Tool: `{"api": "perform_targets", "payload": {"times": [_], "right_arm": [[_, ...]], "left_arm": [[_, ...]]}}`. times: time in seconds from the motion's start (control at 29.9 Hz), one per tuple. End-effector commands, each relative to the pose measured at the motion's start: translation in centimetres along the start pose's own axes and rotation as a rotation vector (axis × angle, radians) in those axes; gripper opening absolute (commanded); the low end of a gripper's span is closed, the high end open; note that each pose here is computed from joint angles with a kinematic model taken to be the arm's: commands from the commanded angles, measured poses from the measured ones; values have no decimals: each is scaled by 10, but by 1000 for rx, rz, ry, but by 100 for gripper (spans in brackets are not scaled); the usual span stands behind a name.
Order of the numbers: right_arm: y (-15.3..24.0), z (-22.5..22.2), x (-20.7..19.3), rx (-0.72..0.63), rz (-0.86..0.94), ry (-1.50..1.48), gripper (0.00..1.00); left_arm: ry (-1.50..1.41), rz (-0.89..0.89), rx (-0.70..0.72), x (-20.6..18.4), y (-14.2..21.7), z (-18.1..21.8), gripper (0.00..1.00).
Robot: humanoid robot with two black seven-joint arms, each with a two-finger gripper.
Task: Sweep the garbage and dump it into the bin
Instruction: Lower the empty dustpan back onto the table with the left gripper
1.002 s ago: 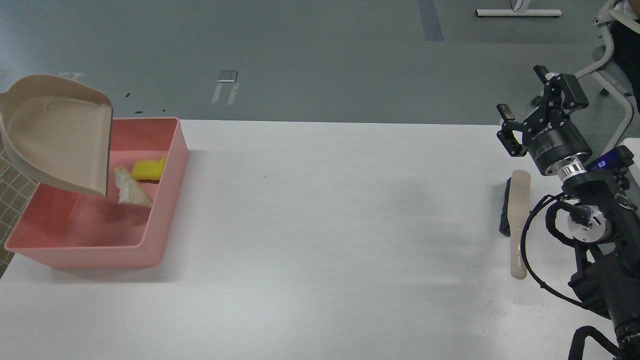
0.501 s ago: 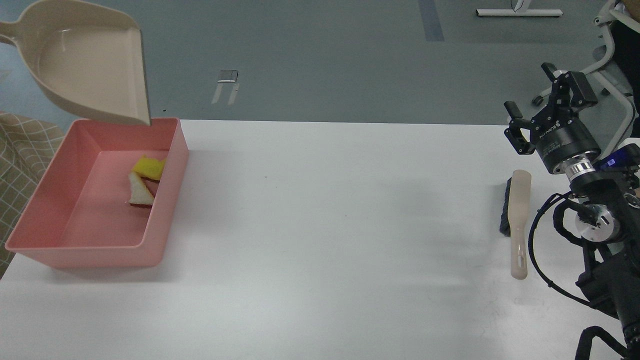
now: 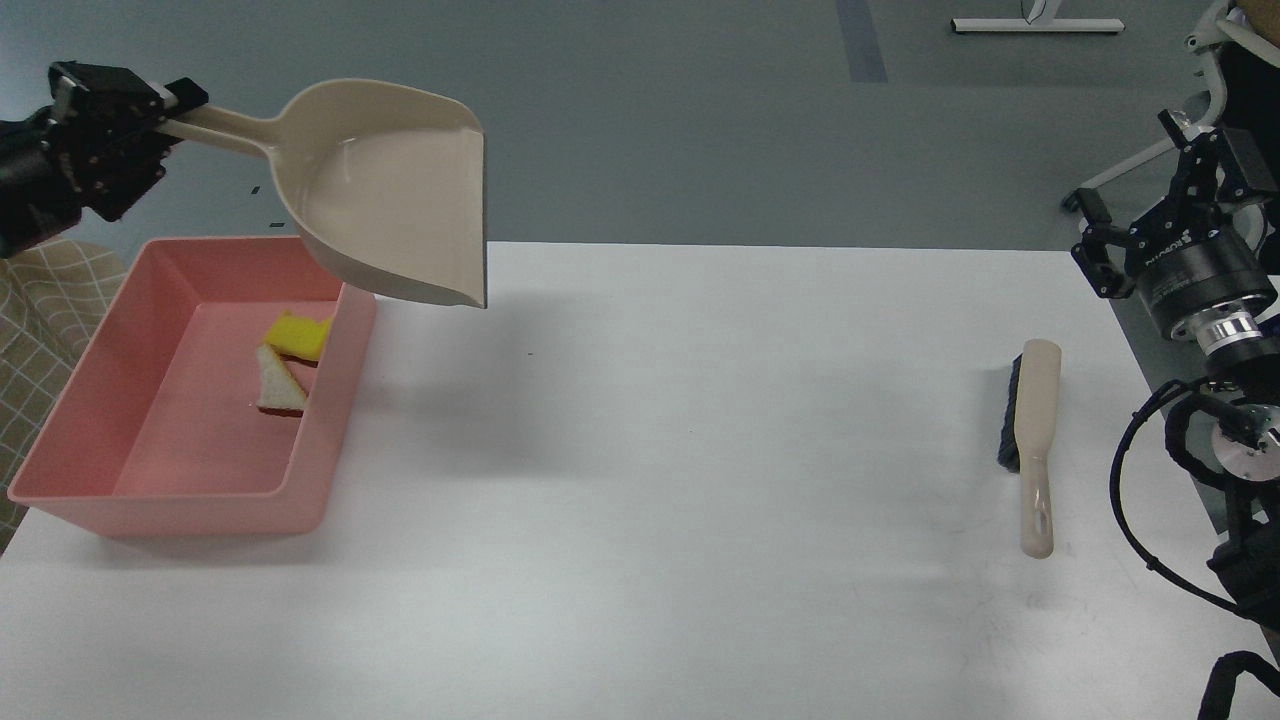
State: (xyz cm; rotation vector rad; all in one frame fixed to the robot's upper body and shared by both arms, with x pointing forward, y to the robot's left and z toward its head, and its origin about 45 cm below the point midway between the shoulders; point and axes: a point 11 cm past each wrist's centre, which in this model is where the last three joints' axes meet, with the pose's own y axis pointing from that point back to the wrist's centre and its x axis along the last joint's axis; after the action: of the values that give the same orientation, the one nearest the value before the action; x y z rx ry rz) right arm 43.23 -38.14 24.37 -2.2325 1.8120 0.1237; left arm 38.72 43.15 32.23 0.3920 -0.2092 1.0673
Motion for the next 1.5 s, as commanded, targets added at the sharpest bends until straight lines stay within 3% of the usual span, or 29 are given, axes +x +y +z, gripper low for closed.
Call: {"api": "perform_targets", "payload": {"times": [0.0,0.33,0.6,1.47], "right_arm": [[-7,-8,-3,19,-11,3,99],[-19,-19,-6,37,-17,5,99],[-20,-23,-6,42,-19,9,99],[-14,-22,3,27,-5,25,99]], "left_arm": [[59,-28,-8,-34,-32,-11,4],[149,-79,-36,-91,-84,-6,4],[177,-138,35,-170,-125,-16,4],[98,-119,190,-218,-112,-64,5]]}}
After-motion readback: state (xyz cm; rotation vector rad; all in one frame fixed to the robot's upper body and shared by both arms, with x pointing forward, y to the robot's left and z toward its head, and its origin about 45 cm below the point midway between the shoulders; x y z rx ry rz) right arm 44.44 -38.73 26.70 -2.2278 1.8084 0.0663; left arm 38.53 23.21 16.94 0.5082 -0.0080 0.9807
